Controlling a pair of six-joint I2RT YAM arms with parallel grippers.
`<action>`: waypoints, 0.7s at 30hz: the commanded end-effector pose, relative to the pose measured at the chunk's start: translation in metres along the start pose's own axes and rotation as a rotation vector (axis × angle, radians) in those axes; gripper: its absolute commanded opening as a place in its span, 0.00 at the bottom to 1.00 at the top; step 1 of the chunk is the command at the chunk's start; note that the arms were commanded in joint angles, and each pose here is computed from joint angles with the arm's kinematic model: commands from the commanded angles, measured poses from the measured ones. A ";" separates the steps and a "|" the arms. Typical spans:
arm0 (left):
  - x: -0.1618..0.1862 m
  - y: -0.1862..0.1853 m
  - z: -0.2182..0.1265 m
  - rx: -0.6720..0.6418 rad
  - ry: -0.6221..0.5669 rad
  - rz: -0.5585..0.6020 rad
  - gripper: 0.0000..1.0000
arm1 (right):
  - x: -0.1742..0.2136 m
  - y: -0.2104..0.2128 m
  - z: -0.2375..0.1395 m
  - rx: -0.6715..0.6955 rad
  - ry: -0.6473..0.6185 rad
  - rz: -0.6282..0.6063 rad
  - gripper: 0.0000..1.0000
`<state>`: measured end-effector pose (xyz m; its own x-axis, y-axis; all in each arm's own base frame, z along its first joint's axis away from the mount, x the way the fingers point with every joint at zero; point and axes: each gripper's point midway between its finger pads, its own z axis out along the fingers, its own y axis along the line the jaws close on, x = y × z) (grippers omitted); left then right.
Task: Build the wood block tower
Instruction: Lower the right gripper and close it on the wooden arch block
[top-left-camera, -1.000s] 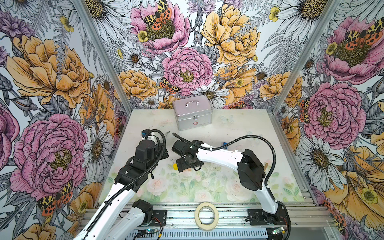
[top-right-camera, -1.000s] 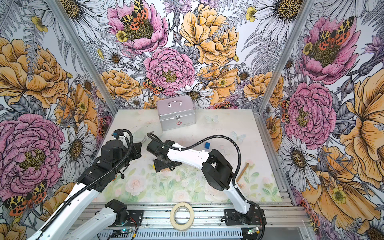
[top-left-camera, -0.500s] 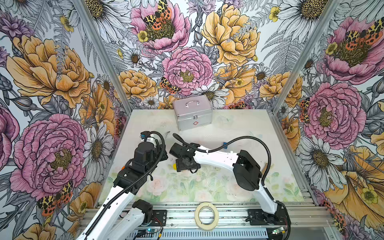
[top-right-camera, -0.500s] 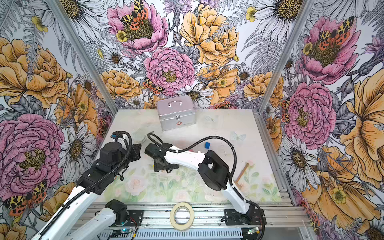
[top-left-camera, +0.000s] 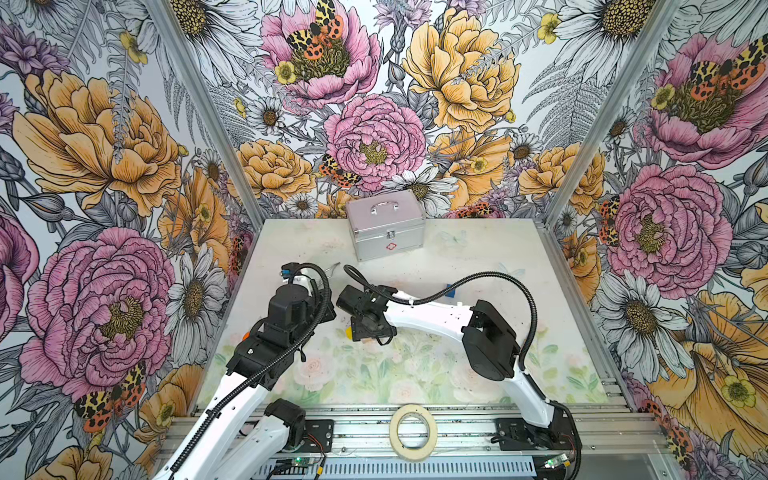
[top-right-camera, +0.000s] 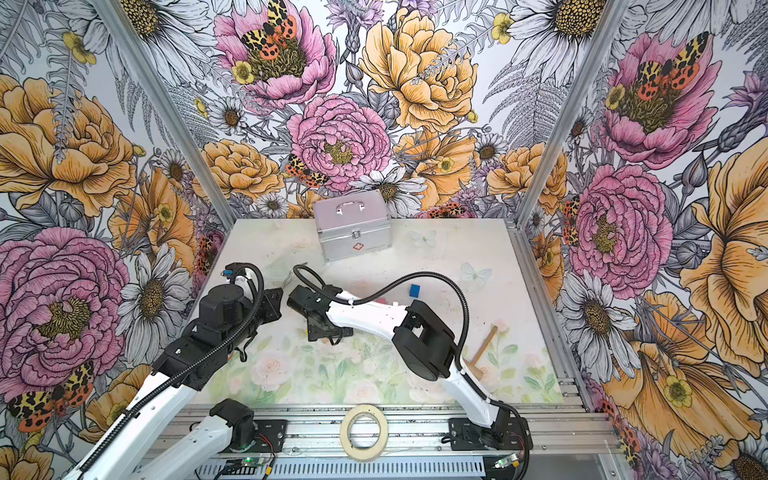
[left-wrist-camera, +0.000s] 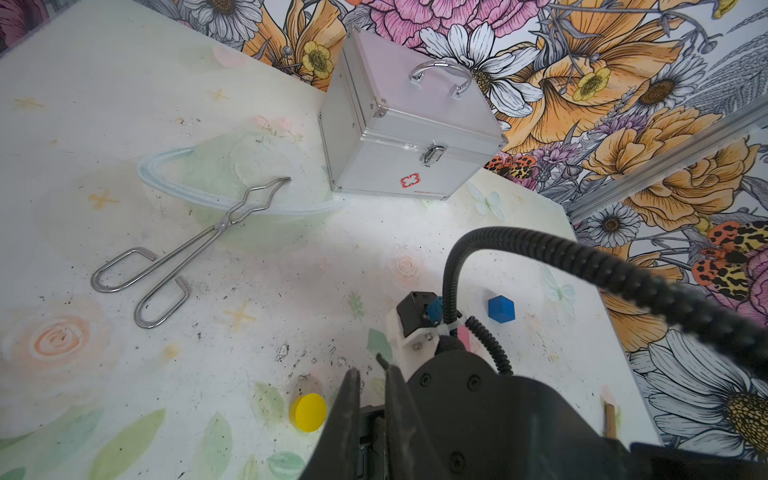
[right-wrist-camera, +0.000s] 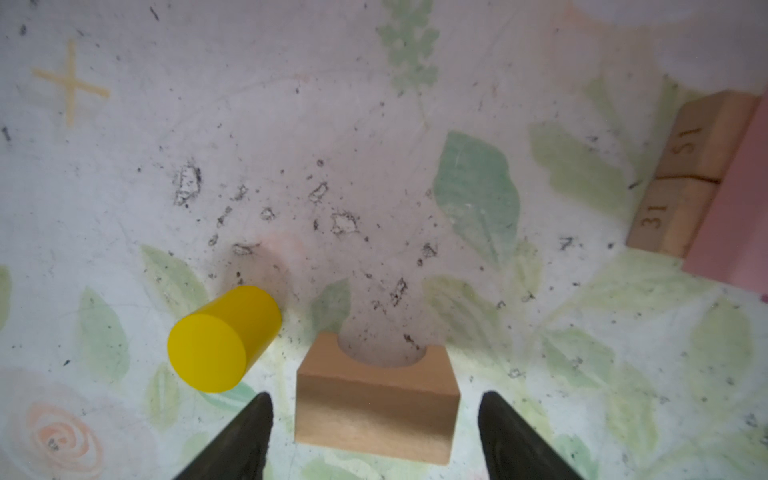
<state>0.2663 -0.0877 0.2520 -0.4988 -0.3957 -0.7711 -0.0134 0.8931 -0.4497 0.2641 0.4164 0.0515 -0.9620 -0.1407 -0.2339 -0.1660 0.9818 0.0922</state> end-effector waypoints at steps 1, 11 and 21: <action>0.001 -0.004 -0.001 0.026 -0.003 -0.012 0.15 | -0.001 0.004 0.009 0.012 -0.011 0.003 0.78; 0.002 -0.004 -0.002 0.028 -0.006 -0.009 0.15 | 0.003 0.004 0.015 0.014 0.009 0.003 0.76; 0.000 -0.003 -0.004 0.025 -0.016 -0.009 0.16 | 0.004 0.005 0.018 0.014 0.016 0.001 0.61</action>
<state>0.2648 -0.0874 0.2503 -0.4993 -0.3951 -0.7711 -0.0123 0.8931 -0.4497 0.2625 0.4151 0.0365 -0.9667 -0.1445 -0.2114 -0.1627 0.9841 0.0710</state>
